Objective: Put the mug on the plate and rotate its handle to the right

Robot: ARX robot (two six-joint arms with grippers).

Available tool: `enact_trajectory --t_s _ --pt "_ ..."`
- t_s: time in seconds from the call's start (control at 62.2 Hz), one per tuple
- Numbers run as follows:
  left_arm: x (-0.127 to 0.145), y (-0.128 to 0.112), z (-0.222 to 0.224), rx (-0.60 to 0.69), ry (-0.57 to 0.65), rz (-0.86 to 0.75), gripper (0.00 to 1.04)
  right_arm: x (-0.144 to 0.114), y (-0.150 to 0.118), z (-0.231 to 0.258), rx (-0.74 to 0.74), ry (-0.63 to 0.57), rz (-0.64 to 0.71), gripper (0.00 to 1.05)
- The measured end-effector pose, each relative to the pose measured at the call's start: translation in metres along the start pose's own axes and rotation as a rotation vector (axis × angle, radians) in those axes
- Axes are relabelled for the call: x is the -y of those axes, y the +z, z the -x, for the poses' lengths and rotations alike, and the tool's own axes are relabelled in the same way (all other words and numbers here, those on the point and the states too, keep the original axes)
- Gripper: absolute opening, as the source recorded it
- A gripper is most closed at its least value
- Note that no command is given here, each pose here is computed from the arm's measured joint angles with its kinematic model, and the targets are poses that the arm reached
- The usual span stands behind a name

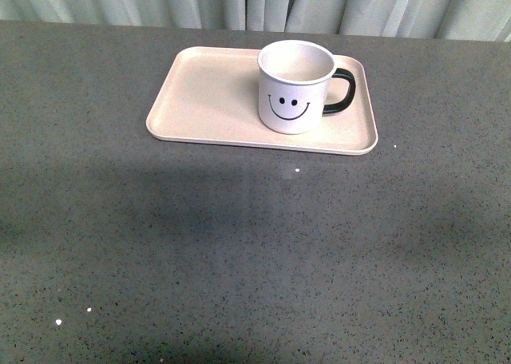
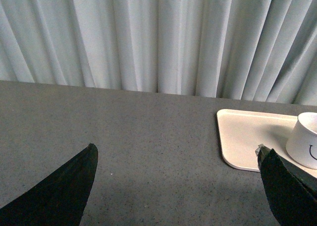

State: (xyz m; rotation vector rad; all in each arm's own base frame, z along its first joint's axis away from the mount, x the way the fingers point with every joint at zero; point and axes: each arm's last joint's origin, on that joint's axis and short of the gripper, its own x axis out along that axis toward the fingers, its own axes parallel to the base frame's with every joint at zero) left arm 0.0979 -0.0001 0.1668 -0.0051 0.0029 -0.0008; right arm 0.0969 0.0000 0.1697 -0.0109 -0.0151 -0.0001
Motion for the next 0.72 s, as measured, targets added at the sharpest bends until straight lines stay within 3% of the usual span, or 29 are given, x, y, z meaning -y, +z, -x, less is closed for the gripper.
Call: enact_trajectory --t_s 0.113,0.273,0.724 --pt "0.0000 0.0000 0.0000 0.000 0.000 0.000 0.95 0.0000 0.0000 0.0000 0.000 0.000 0.000 0.72" --pt "0.0000 0.0000 0.0000 0.000 0.000 0.000 0.95 0.0000 0.0000 0.0000 0.000 0.000 -0.001 0.97" --pt "0.0000 0.0000 0.0000 0.000 0.000 0.000 0.95 0.0000 0.0000 0.0000 0.000 0.000 -0.001 0.96"
